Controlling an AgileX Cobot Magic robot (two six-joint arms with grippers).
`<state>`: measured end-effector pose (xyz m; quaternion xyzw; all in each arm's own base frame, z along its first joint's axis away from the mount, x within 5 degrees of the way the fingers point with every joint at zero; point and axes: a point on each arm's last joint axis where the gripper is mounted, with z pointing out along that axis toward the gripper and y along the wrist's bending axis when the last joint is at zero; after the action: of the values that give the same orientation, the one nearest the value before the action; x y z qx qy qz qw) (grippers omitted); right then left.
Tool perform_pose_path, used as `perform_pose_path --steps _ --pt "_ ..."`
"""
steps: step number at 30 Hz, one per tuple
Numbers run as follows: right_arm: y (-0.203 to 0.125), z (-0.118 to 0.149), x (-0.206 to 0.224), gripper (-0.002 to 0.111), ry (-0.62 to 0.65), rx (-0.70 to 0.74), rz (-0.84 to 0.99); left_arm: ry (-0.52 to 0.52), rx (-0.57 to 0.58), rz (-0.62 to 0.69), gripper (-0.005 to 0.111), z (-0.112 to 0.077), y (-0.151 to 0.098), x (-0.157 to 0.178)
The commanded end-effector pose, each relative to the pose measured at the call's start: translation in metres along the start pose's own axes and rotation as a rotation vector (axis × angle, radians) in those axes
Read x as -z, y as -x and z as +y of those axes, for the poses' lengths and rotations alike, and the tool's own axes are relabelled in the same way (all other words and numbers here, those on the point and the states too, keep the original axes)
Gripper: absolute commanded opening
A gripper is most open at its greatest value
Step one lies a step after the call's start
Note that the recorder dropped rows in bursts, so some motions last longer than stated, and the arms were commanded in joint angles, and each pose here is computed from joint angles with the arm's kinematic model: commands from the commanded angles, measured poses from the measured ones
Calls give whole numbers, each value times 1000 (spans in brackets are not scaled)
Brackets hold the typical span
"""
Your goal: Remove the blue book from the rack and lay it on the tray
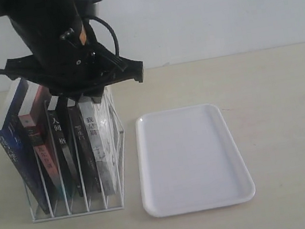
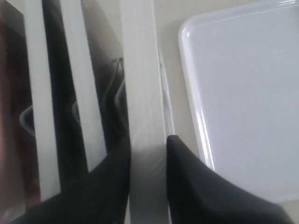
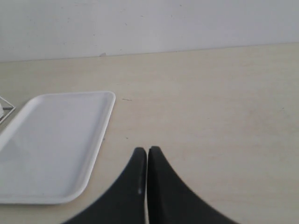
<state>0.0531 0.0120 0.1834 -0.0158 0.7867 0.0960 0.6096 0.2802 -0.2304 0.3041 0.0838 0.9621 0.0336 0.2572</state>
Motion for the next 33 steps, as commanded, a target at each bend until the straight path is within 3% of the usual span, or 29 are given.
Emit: perform_pose_path --steps 1,11,33 --pt "1 0 0 0 -5 4 -13 -2 15 -79 4 13 5 26" --pt "1 0 0 0 -5 4 -14 -41 47 -135 4 24 7 53" --pt "1 0 0 0 -5 4 -14 -43 33 -191 4 21 3 35"
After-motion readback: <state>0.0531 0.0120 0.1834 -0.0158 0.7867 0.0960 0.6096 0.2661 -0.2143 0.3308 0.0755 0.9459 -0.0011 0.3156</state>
